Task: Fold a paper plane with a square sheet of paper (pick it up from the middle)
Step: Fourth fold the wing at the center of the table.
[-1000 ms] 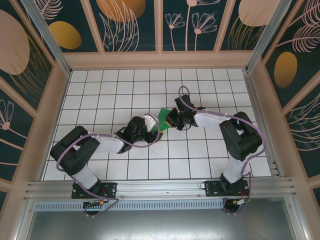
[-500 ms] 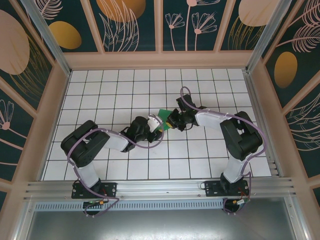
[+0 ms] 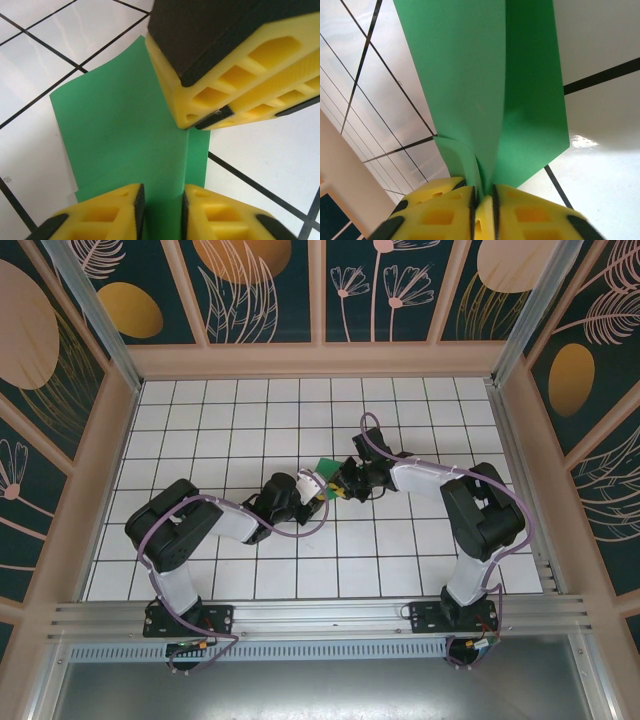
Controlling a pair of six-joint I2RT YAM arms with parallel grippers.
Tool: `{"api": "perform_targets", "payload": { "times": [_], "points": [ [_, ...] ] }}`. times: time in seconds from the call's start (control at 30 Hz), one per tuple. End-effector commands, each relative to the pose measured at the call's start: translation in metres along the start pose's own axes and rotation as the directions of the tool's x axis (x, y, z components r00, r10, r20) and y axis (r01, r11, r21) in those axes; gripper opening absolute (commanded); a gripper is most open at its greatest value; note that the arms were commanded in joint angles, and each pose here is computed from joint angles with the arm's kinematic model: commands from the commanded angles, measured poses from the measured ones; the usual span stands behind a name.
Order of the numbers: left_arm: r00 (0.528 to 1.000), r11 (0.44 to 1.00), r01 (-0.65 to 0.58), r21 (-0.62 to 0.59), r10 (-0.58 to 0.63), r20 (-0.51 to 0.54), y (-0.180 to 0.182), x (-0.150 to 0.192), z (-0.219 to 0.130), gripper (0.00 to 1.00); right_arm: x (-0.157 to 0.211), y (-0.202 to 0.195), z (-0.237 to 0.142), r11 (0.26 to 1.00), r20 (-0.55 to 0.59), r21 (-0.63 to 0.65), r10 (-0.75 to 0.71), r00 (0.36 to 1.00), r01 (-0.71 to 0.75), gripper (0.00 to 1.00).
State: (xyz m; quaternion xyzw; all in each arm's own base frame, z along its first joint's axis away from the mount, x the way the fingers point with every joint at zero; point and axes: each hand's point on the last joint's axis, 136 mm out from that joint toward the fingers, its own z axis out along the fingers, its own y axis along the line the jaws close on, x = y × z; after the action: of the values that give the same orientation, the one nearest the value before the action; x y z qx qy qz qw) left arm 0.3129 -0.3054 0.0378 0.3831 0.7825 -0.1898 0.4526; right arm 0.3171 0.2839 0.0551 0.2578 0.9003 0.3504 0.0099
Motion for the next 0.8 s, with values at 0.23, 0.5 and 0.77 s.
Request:
{"api": "perform_targets", "payload": {
  "times": [0.23, 0.5, 0.77],
  "points": [
    [0.999, 0.996, 0.046, 0.078, -0.048, 0.022, -0.015, -0.001, 0.001, 0.19, -0.02, 0.019, -0.03, 0.997, 0.07, -0.03, -0.062, 0.996, 0.064, 0.51],
    [0.971, 0.959, 0.235, 0.158, -0.239, 0.008, -0.029, -0.004, -0.004, 0.15, -0.031, 0.023, -0.049, 0.967, 0.184, -0.077, -0.224, 0.957, 0.241, 0.62],
    [0.869, 0.853, 0.491, 0.175, -0.494, -0.028, -0.031, -0.01, -0.004, 0.13, -0.022, 0.018, -0.061, 0.906, 0.239, -0.171, -0.343, 0.908, 0.387, 0.61]
  ]
}}
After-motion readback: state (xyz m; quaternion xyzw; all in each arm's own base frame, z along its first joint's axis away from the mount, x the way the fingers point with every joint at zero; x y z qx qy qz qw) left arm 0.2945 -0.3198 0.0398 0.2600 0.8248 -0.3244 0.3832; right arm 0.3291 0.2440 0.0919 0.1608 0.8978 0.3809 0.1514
